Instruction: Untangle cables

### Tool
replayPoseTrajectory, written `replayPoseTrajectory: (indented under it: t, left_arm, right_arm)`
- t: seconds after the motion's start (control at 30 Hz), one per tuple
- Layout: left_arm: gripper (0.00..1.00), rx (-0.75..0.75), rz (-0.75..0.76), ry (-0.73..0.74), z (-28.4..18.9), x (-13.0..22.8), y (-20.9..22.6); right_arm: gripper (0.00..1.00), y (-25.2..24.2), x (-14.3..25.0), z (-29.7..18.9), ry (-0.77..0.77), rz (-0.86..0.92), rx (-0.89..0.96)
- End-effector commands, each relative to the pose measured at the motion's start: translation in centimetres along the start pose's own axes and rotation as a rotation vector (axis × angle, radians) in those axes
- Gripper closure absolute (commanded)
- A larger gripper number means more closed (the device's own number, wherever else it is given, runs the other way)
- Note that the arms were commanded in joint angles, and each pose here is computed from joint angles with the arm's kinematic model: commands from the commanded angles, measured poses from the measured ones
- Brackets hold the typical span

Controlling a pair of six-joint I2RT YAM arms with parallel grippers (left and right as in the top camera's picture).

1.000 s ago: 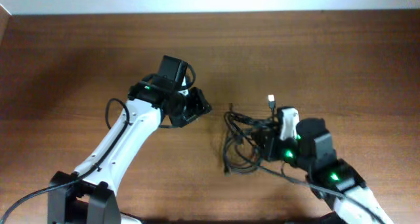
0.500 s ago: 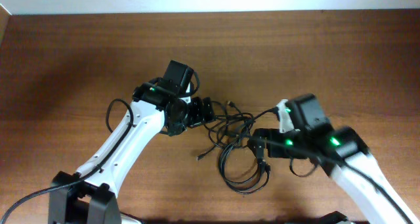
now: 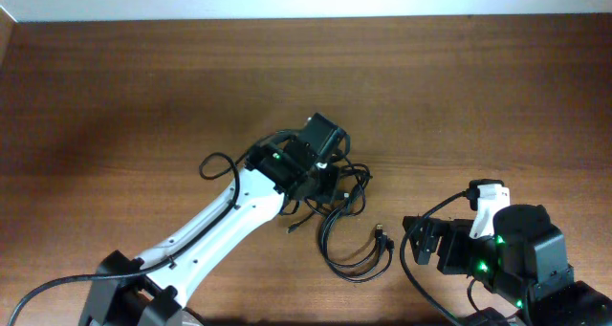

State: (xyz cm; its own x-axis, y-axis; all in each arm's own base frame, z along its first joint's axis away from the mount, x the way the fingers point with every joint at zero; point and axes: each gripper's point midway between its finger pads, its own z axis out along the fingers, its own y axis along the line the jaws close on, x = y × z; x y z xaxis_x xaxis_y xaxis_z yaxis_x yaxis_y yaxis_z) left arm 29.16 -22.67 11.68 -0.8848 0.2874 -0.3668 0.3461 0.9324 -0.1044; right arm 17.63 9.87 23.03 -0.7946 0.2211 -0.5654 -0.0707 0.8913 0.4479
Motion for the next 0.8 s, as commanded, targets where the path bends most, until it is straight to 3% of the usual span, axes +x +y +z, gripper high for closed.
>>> replayPoseTrajectory:
  t: [0.0, 0.03, 0.1, 0.27, 0.47, 0.5, 0.57, 0.63, 0.7, 0.77]
  left_arm:
    - [0.33, -0.038, 0.061, -0.028, -0.5, -0.4, 0.6]
    - [0.38, 0.002, 0.055, -0.005, -0.2, 0.1, -0.1]
    - [0.38, 0.073, 0.058, 0.046, 0.4, 1.2, -1.6]
    - [0.27, 0.059, 0.081, 0.118, 4.4, 2.7, -2.3]
    - [0.29, 0.056, 0.081, 0.108, 5.8, 2.3, -2.4]
    - [0.32, 0.063, 0.082, 0.084, 5.9, 1.7, -2.6]
    - [0.48, 0.076, 0.082, 0.038, 6.4, 0.6, -3.0]
    - [0.69, 0.077, 0.083, 0.036, 8.4, 0.3, -3.3]
    - [0.98, 0.072, 0.085, 0.066, 10.1, 1.0, -3.3]
    - [1.0, 0.068, 0.085, 0.078, 9.6, 1.1, -3.2]
  right_arm:
    - [0.02, 0.0, -0.4, -0.3, -0.018, 0.0, 0.004]
    - [0.01, 0.0, -0.4, -0.3, -0.018, 0.001, 0.004]
    - [0.02, 0.0, -0.4, -0.3, -0.018, 0.001, 0.004]
    - [0.01, 0.0, -0.2, -0.2, -0.012, 0.0, 0.003]
    - [0.02, -0.2, 0.0, -0.2, -0.001, 0.002, 0.01]
    - [0.02, -0.2, 0.1, -0.2, 0.0, 0.002, 0.011]
    - [0.02, -0.2, 0.1, -0.2, 0.001, 0.002, 0.011]
    - [0.01, -0.4, 0.5, -0.2, 0.016, 0.004, 0.02]
    - [0.02, -0.5, 0.7, -0.3, 0.024, 0.005, 0.025]
    - [0.01, -0.5, 0.7, -0.3, 0.023, 0.005, 0.024]
